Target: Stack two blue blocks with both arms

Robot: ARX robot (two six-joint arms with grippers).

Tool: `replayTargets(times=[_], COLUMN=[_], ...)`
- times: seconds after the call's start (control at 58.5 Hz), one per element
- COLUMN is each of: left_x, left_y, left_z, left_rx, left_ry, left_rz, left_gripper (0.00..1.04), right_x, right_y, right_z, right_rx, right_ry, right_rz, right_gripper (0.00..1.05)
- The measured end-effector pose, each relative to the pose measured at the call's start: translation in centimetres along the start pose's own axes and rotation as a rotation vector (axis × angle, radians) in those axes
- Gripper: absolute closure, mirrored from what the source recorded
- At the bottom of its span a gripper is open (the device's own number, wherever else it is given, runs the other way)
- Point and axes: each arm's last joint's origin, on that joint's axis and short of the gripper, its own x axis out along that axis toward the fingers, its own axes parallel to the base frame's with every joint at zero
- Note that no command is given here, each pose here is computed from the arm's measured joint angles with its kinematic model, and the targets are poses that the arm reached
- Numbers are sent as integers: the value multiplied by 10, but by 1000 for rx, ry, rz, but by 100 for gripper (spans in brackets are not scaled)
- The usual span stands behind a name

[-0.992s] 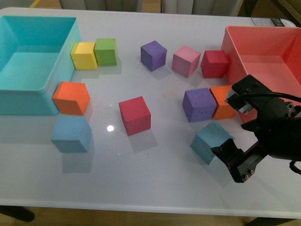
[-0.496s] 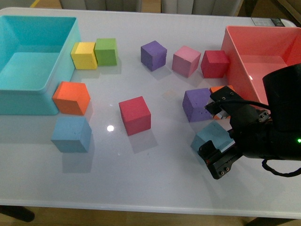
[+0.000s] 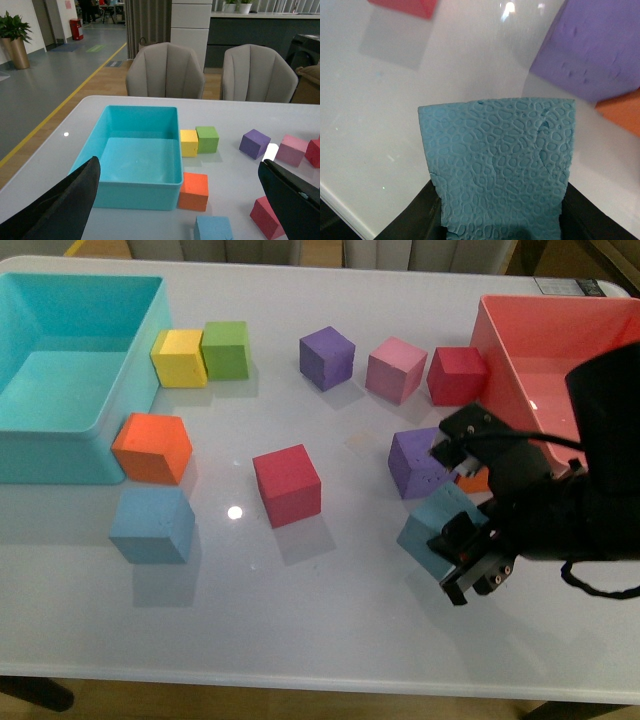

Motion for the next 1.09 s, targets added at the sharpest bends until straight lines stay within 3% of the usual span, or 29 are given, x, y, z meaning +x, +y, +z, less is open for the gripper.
replayTargets(times=[0.239,0.428,0.872,1.095], left_x=[0,0,0,0], left_y=[0,0,0,0], left_z=[0,0,0,0], left_rx=[0,0,0,0], left_ry=[0,0,0,0], left_rz=[0,0,0,0], left_gripper=[9,9,9,9], right_x=[-1,37,130,149], right_y=[-11,-13,6,10], right_z=[70,120,173,179], right_rx=[-2,4,23,15], right_ry=[-133,-143,-87,-73], right_rz=[-31,-62,-46,-40], right_gripper=[65,65,65,65])
